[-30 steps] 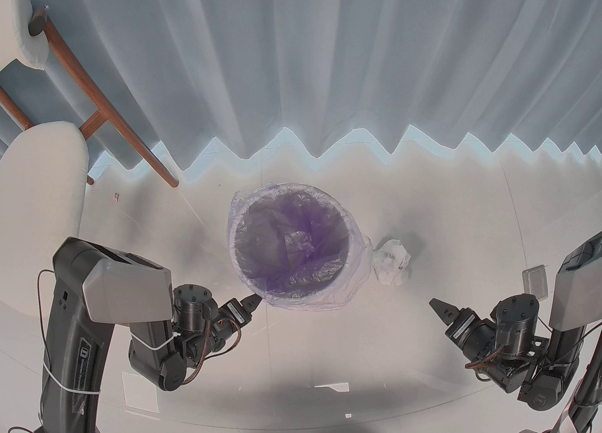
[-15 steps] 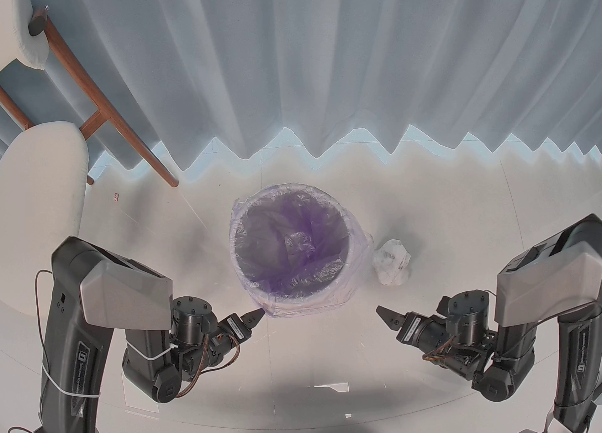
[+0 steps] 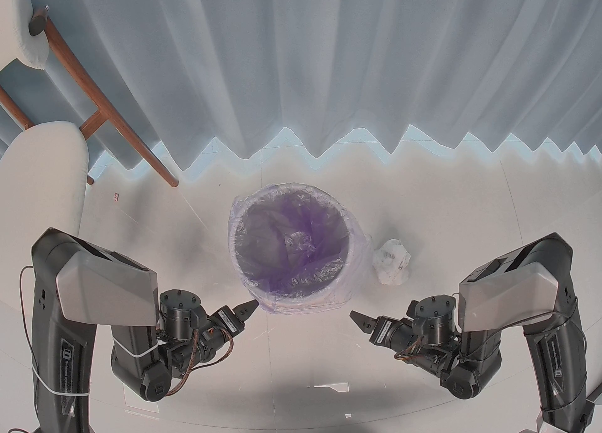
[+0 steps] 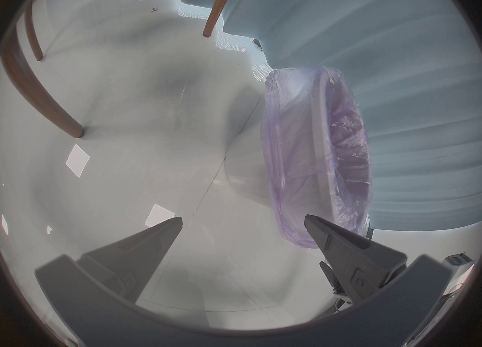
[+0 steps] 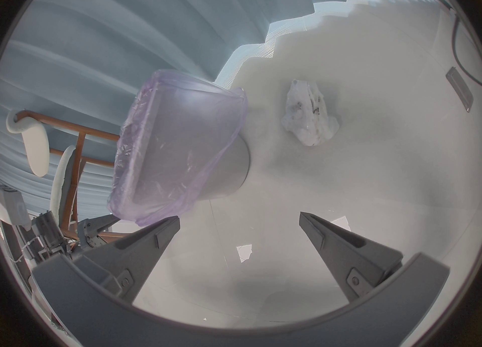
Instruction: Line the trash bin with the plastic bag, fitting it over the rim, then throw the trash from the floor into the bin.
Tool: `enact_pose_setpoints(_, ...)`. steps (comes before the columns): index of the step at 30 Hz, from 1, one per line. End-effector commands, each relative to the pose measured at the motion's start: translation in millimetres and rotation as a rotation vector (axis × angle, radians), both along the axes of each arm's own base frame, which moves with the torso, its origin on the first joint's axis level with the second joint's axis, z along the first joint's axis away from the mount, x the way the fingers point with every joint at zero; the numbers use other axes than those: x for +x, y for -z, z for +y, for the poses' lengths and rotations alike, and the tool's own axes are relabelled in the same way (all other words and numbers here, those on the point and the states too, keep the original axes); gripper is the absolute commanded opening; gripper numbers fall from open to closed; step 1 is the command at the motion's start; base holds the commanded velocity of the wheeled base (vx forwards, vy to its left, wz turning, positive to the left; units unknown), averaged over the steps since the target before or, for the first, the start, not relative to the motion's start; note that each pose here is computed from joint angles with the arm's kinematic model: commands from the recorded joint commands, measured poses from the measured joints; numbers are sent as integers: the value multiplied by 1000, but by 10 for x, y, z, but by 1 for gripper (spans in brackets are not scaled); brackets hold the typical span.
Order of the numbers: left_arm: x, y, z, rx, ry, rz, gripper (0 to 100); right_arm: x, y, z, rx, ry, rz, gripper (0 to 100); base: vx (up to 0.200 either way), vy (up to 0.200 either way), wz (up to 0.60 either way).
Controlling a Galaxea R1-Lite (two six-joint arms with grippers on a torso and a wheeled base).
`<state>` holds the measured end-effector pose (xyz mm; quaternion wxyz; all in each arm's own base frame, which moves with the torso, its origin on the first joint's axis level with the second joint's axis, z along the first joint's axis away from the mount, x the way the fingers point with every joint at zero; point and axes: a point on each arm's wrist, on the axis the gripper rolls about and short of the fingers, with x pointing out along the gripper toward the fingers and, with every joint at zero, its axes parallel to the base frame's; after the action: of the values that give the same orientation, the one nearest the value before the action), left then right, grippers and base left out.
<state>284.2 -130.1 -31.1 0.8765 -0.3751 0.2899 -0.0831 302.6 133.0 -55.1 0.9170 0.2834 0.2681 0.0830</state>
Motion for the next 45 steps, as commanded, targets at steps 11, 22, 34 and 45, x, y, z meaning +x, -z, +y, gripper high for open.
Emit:
enact_pose_setpoints(11, 109, 94, -20, -7, -14, -4, 100, 212, 0, 76, 32, -8, -48, 100, 0, 0, 0)
enact_pose_setpoints(22, 230, 165, 20, 1, -32, -19, 100, 381, 38, 148, 40, -24, -51, 100, 0, 0, 0)
enact_pose_setpoints(34, 319, 220, 45, 31, -41, 17, 100, 653, 9, 226, 7, -16, 10, 100, 0, 0, 0)
enact_pose_setpoints(45, 385, 262, 94, 91, -48, 89, 100, 744, 40, 197, -21, -2, 72, 100, 0, 0, 0)
